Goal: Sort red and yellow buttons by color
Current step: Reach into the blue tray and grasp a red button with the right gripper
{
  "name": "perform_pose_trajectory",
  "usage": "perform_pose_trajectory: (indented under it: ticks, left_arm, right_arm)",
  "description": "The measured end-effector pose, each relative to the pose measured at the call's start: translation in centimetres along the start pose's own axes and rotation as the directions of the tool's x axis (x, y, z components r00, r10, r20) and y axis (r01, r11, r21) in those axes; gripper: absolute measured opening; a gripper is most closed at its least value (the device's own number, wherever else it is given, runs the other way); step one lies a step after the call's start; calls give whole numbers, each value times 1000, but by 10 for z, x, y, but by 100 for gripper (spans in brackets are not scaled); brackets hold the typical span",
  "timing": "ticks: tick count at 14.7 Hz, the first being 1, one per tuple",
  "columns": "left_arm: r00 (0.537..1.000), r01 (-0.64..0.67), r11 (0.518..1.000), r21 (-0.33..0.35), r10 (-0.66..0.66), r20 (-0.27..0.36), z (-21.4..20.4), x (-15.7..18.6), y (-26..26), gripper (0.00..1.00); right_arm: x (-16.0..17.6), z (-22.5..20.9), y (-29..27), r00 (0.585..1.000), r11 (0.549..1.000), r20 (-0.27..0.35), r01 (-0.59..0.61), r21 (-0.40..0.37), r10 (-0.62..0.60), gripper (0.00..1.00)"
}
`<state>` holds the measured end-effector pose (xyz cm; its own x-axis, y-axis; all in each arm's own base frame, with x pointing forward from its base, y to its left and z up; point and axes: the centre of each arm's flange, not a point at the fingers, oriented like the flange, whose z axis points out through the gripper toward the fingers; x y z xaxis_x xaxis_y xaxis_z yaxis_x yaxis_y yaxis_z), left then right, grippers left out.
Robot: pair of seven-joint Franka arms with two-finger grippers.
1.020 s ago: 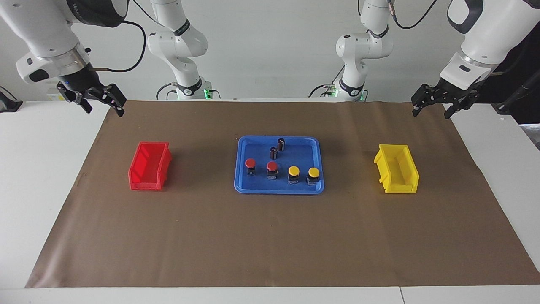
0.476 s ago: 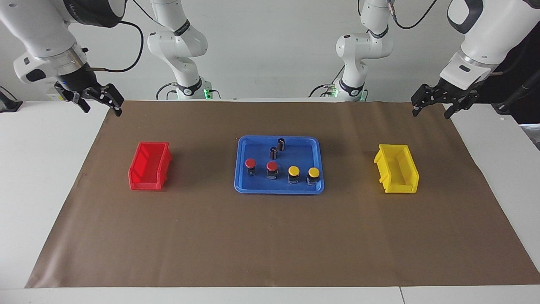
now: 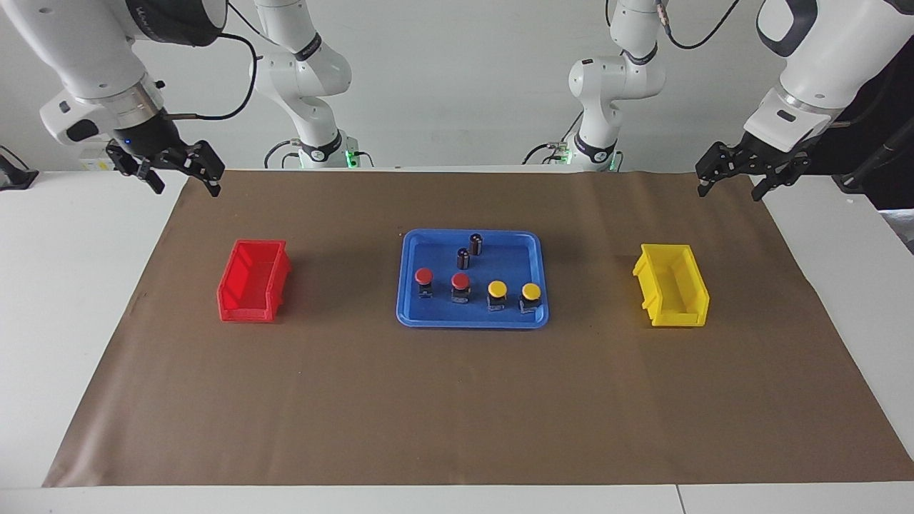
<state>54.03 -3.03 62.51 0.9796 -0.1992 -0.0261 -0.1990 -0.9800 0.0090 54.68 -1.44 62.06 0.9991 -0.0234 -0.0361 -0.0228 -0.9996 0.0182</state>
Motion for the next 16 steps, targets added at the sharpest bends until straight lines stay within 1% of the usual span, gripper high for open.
perform_pose_trajectory:
  ticks: [2,4,6,8,10,12,14,15,16]
  left_arm:
    - [1000,2,1000,1,-2,0,0,0,-1,100]
    - [1000,2,1000,2,-2,-1,0,0,-1,100]
    - [1000,2,1000,5,-2,-5,-1,0,-2,100]
    - [1000,3,1000,12,-3,-13,-1,1,-3,100]
    - [1000,4,1000,18,-4,-14,-2,1,-4,100]
    - [1000,5,1000,21,-4,-25,-3,2,-5,100]
    - [999,5,1000,23,-4,-39,-4,4,-5,100]
    - [999,5,1000,24,-4,-42,-4,4,-5,100]
    - [999,5,1000,25,-4,-48,-5,5,-5,100]
  right_arm:
    - [12,7,-71,1000,1000,-14,9,-8,-10,100]
    - [23,31,-153,999,1000,-41,-14,-11,14,100]
    - [33,74,-239,995,999,-87,-54,5,54,100]
    - [37,129,-305,992,997,-101,-81,14,82,100]
    - [33,180,-338,991,995,-91,-101,6,101,100]
    - [25,222,-341,990,994,-91,-105,8,105,100]
    - [18,241,-334,991,994,-82,-109,4,109,100]
    - [14,244,-331,991,994,-76,-111,2,111,100]
    - [11,244,-329,991,994,-71,-112,2,111,98]
